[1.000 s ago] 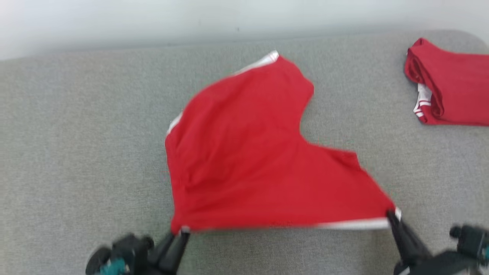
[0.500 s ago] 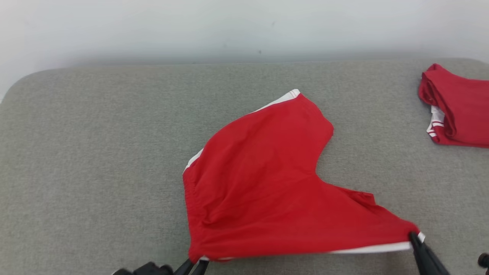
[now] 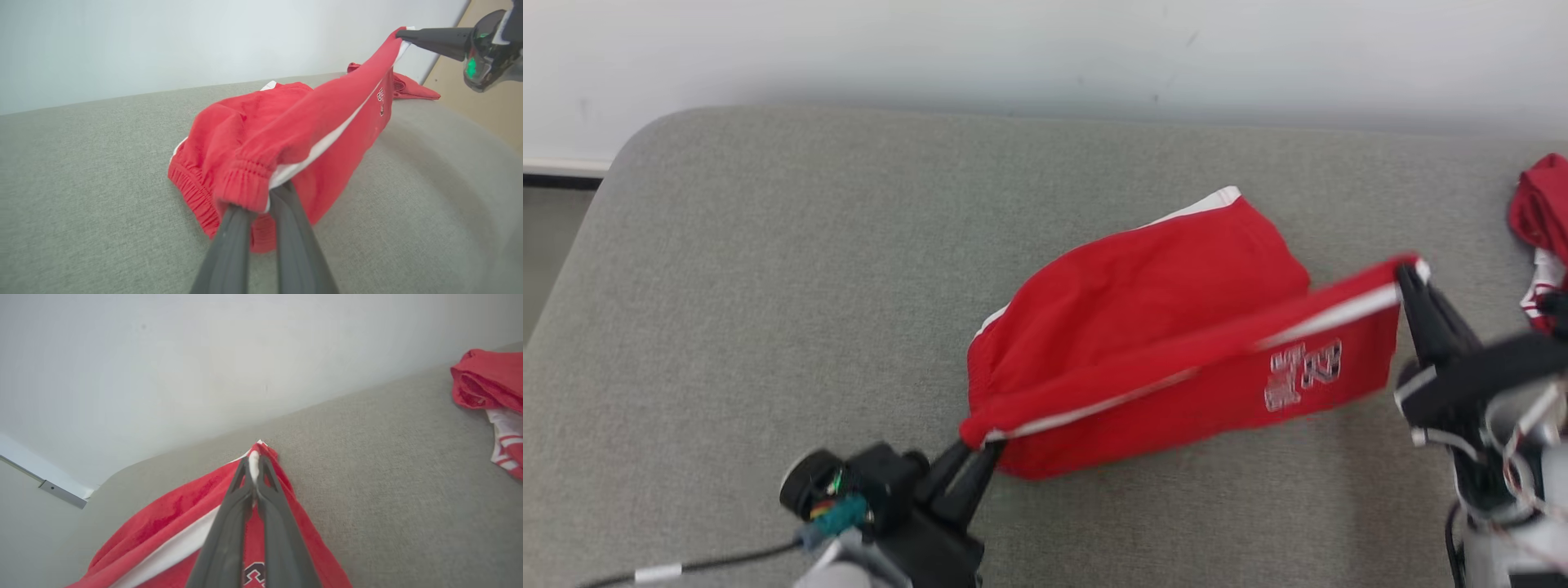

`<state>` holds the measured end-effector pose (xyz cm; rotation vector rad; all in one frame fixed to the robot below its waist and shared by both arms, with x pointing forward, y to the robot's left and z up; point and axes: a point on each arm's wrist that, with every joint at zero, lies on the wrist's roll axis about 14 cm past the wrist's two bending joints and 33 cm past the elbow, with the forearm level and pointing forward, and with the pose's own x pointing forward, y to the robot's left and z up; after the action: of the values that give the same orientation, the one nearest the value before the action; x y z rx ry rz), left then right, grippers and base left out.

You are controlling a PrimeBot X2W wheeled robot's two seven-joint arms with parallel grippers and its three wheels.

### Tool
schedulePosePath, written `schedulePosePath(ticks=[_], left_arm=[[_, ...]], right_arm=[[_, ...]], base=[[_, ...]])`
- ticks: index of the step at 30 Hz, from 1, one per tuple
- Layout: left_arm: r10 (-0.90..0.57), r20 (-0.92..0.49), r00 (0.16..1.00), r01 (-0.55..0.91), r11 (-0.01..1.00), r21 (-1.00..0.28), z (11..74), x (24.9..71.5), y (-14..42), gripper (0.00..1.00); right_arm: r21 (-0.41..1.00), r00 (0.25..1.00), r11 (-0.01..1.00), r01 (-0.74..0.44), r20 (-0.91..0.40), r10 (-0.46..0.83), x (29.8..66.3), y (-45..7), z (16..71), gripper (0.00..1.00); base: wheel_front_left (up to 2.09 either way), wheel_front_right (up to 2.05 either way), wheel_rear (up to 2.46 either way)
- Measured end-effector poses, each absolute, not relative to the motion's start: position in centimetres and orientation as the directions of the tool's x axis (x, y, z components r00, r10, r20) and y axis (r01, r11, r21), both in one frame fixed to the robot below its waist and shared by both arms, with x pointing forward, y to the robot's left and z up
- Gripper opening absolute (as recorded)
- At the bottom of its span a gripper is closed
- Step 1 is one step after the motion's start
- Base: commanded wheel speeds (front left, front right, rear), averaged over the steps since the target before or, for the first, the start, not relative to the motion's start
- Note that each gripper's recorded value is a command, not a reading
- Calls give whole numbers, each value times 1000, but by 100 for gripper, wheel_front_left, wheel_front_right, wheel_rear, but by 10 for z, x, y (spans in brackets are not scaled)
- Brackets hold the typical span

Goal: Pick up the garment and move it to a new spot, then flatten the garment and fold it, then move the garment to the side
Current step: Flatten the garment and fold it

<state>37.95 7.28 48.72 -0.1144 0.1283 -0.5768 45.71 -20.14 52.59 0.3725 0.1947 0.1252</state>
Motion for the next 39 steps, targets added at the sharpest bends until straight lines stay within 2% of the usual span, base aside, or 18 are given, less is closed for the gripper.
schedulePosePath(ticks=[7,13,18,24,25,26,27,34,39], left_arm=[[-509,-87,857,493,856,-153,488,420,85,0],[-465,-106,879,444,879,-175,480,454,96,0],[-439,-147,887,411,892,-187,464,471,104,0],[-416,-191,889,386,906,-176,448,481,111,2],[-414,-195,889,385,907,-171,447,482,111,55],[-411,-196,890,381,908,-171,446,483,112,96],[-409,-197,891,381,910,-166,446,483,113,100],[-387,-140,911,369,919,-136,467,485,116,100],[-296,-63,953,286,949,-135,487,469,131,100]], right_arm=[[320,957,937,-143,-196,213,538,-168,530,0],[234,947,957,-170,-231,225,591,-145,522,0],[194,937,968,-160,-279,211,621,-136,498,0],[173,922,971,-164,-323,213,638,-123,471,0],[171,920,971,-167,-327,216,639,-120,468,43],[167,918,971,-172,-331,220,639,-118,465,71],[162,917,971,-176,-333,222,639,-116,464,100],[132,929,973,-189,-298,220,633,-118,479,100],[72,942,978,-198,-261,210,616,-135,491,100]], base=[[0,0,0],[0,0,0],[0,0,0],[0,0,0],[0,0,0],[0,0,0],[0,0,0],[0,0,0],[0,0,0]])
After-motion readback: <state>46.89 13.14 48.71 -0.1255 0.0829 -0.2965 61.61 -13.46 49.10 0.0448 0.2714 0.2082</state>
